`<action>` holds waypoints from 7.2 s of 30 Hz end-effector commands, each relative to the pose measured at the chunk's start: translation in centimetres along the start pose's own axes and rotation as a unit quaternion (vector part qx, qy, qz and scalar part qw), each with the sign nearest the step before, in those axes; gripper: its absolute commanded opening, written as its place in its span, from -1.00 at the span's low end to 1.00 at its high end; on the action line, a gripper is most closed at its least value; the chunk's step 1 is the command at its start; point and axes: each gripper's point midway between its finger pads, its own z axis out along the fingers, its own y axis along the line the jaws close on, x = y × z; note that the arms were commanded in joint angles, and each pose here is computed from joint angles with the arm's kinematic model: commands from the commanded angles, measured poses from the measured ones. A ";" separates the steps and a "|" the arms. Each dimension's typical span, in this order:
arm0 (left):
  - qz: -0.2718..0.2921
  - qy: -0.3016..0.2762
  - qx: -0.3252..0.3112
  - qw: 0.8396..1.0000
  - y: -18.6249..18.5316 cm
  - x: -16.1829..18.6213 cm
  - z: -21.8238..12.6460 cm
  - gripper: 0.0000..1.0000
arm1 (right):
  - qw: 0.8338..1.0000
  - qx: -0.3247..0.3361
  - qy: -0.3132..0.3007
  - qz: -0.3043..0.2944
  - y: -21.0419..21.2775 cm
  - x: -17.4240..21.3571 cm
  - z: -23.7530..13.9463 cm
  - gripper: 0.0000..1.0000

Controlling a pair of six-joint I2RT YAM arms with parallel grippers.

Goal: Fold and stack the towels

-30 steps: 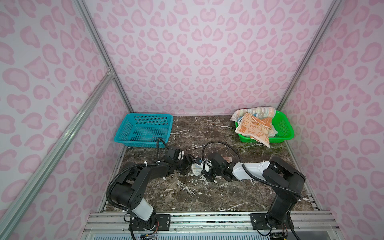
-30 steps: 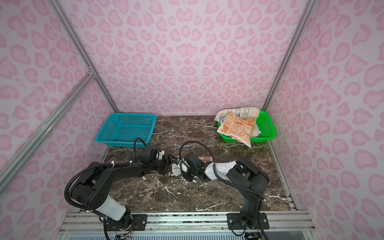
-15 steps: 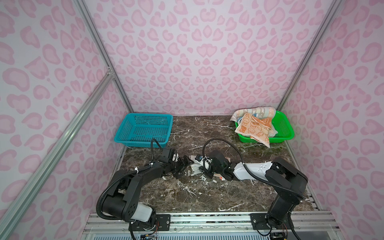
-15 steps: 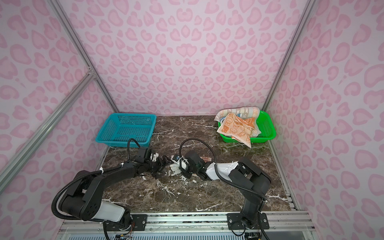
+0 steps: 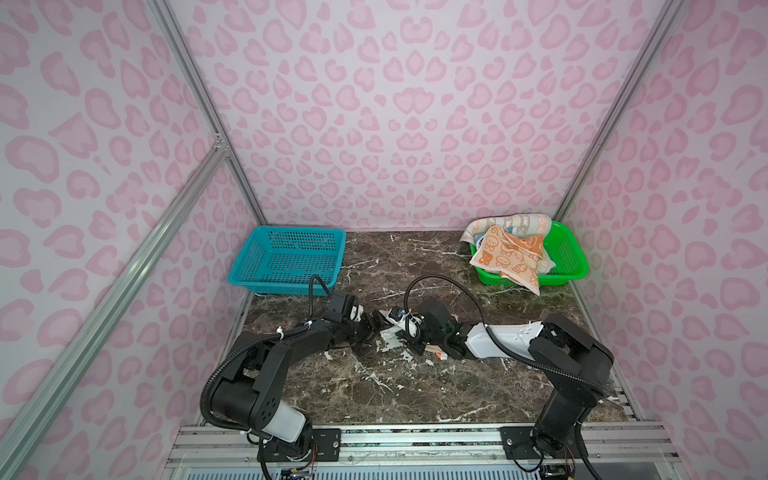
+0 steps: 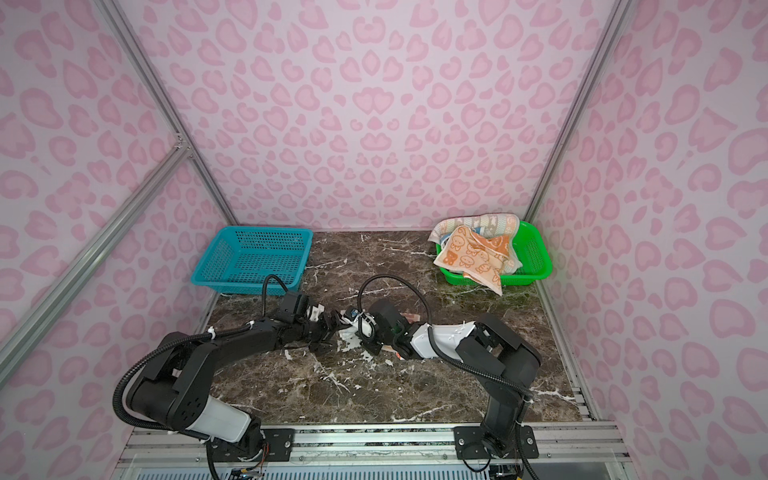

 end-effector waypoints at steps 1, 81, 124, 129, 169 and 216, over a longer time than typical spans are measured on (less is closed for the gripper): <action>0.007 -0.001 0.015 1.000 -1.1 -0.6 0.4 0.79 | 1.000 -0.008 -0.005 -0.004 0.3 -0.1 0.2 -1.00; 0.304 -0.219 -0.145 0.916 -10.9 -22.2 -21.0 -0.93 | 0.984 0.085 -0.066 0.142 -2.5 -7.2 -7.7 0.98; 0.211 -0.300 -0.315 0.876 1.4 -37.6 -26.8 0.55 | 0.980 0.059 -0.079 0.173 -3.8 -7.5 -6.8 0.98; 0.221 -0.323 -0.307 0.868 -0.8 -36.1 -28.9 0.60 | 0.979 0.059 -0.088 0.173 -3.8 -7.8 -7.1 0.97; 0.252 -0.463 -0.359 0.770 -6.7 -32.6 -39.1 0.71 | 0.980 0.068 -0.088 0.165 -5.0 -8.1 -7.7 0.98; 0.303 -0.374 -0.109 0.870 -5.6 -10.1 -23.6 -0.93 | 0.866 0.383 0.098 0.305 -23.2 2.3 -23.3 0.88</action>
